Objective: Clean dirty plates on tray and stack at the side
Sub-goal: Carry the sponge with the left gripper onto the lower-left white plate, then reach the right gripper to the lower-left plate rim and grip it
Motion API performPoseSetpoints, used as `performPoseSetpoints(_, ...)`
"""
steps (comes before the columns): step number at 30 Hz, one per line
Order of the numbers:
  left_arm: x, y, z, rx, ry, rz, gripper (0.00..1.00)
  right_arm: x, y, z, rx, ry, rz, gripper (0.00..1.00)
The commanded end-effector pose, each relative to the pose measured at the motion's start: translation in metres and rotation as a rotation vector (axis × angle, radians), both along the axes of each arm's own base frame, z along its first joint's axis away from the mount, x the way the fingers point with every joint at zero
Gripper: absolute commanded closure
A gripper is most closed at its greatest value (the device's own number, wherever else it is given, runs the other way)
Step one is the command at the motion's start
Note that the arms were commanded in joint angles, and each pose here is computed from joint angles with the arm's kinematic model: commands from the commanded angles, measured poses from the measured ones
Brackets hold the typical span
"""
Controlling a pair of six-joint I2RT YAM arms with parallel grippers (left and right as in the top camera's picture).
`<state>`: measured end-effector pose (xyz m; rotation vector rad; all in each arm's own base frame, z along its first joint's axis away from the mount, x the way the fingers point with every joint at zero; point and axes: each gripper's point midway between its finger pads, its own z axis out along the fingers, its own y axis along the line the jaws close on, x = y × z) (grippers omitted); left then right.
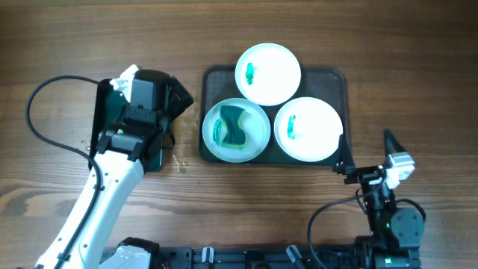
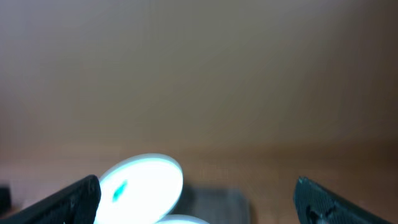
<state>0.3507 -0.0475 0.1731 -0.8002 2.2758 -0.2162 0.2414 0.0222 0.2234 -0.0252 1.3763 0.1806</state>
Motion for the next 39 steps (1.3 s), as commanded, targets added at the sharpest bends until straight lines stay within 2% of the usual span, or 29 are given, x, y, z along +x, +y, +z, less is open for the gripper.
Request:
performPoseSetpoints(1,-0.001,0.007,-0.007,0.029,0.029,0.019,0.0,-0.022,-0.003,0.062,0.077,-0.262,0.013,0.0)
performPoseSetpoints(3,-0.001,0.007,-0.008,0.029,0.029,0.019,0.0,-0.052,0.009,0.106,0.139,-0.461,0.126,0.0)
performPoseSetpoints(5,-0.001,0.007,-0.008,0.029,0.03,0.02,0.0,-0.074,0.01,0.13,0.151,-0.592,0.159,0.0)
performPoseSetpoints(8,-0.001,0.007,-0.008,0.029,0.029,0.02,0.0,-0.084,0.011,0.157,0.131,-0.649,0.162,0.0)
performPoseSetpoints(10,-0.001,0.007,-0.008,0.029,0.029,0.02,0.0,-0.061,0.022,0.174,0.006,-0.538,0.155,0.0)
performPoseSetpoints(12,-0.001,0.007,-0.008,0.029,0.029,0.02,0.0,-0.026,0.026,0.183,-0.043,-0.355,0.153,0.0)
performPoseSetpoints(15,-0.001,0.007,-0.008,0.029,0.03,0.019,0.0,0.024,0.049,0.183,-0.135,-0.071,0.273,0.0)
performPoseSetpoints(17,-0.001,0.007,-0.008,0.029,0.03,0.019,0.0,0.042,0.087,0.17,-0.177,0.1,0.54,0.0)
performPoseSetpoints(19,-0.001,0.007,-0.008,0.029,0.03,0.019,0.0,0.04,0.129,0.152,-0.091,0.25,0.929,0.0)
performPoseSetpoints(21,-0.001,0.007,-0.008,0.029,0.03,0.019,0.0,0.044,0.141,0.138,-0.02,0.315,1.092,0.0)
performPoseSetpoints(22,-0.001,0.007,-0.008,0.029,0.03,0.019,0.0,0.058,0.143,0.132,0.053,0.361,1.133,0.0)
performPoseSetpoints(23,-0.001,0.007,-0.008,0.029,0.03,0.019,0.0,0.075,0.144,0.123,0.164,0.445,1.139,0.0)
performPoseSetpoints(26,-0.001,0.007,-0.008,0.029,0.03,0.019,0.0,0.106,0.151,0.098,0.269,0.536,1.128,0.01)
performPoseSetpoints(29,-0.001,0.007,-0.008,0.029,0.03,0.019,0.0,0.145,0.157,0.052,0.372,0.707,0.914,0.05)
performPoseSetpoints(32,-0.001,0.007,-0.008,0.029,0.03,0.019,0.0,0.168,0.155,-0.011,0.274,0.911,0.617,0.06)
performPoseSetpoints(35,-0.001,0.007,-0.008,0.029,0.03,0.019,0.0,0.169,0.144,-0.054,0.094,1.098,0.351,0.09)
performPoseSetpoints(39,-0.001,0.007,-0.008,0.029,0.03,0.019,0.0,0.16,0.157,-0.077,-0.042,1.197,0.352,0.22)
